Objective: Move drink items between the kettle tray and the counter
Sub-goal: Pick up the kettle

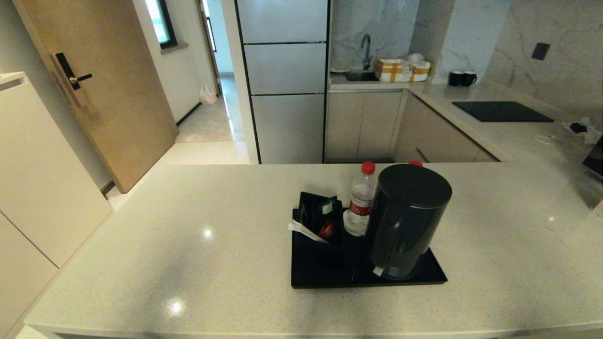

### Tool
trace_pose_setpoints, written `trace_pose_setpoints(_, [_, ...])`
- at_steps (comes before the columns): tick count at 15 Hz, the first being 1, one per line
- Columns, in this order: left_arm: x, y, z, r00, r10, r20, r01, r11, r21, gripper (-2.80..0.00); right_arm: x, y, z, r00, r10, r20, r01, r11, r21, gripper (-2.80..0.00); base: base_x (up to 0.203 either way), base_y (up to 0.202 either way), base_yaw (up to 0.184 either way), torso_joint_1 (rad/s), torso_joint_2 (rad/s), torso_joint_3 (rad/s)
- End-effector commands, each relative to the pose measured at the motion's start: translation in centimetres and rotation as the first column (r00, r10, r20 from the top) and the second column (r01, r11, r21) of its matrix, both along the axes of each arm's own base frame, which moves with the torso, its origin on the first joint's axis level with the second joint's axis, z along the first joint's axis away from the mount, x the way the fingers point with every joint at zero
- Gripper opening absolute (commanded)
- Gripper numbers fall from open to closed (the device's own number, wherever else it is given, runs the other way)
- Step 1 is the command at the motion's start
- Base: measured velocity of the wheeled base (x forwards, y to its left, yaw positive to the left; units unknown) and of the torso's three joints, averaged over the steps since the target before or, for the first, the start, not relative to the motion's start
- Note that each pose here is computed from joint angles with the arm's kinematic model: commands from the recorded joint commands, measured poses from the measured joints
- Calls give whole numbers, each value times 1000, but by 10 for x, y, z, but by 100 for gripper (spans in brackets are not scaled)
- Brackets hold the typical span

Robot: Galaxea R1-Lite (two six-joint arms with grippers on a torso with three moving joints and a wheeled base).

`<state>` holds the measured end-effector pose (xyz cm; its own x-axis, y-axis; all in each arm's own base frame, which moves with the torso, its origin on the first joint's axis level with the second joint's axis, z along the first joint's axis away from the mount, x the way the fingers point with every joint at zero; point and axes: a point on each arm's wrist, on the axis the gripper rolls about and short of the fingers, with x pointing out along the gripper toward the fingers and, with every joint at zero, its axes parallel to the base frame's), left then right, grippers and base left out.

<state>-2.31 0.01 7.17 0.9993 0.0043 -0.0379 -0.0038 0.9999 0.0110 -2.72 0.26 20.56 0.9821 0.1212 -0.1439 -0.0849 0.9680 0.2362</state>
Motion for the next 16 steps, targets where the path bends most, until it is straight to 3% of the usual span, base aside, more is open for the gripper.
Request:
trace_pose_setpoints(1, [0,0,0,1000,0,-2,0,1000,0,-280,14,4,3,957,166,-237,-152,986,75,-280,0,0,0,0,0,0])
trace_pose_setpoints(3, [0,0,0,1000,0,-2,0,1000,0,-280,22,8,-11,863,378,-336,-333,925,185,-280,0,0,0,0,0,0])
trace_pose_setpoints(5, [0,0,0,1000,0,-2,0,1000,0,-280,39,10,-33,760,490,-427,-449,871,200,-280,0,0,0,0,0,0])
trace_pose_setpoints(6, [0,0,0,1000,0,-2,0,1000,0,-280,53,11,-41,736,508,-447,-479,858,186,-280,0,0,0,0,0,0])
trace_pose_setpoints(9, [0,0,0,1000,0,-2,0,1000,0,-280,99,15,-56,777,527,-345,-535,841,79,-280,0,0,0,0,0,0])
trace_pose_setpoints(11, [0,0,0,1000,0,-1,0,1000,0,-280,118,16,-64,788,536,-301,-566,824,-13,-280,0,0,0,0,0,0])
trace_pose_setpoints(16, [0,0,0,1000,0,-1,0,1000,0,-280,144,27,-62,761,600,-248,-644,743,-181,-280,0,0,0,0,0,0])
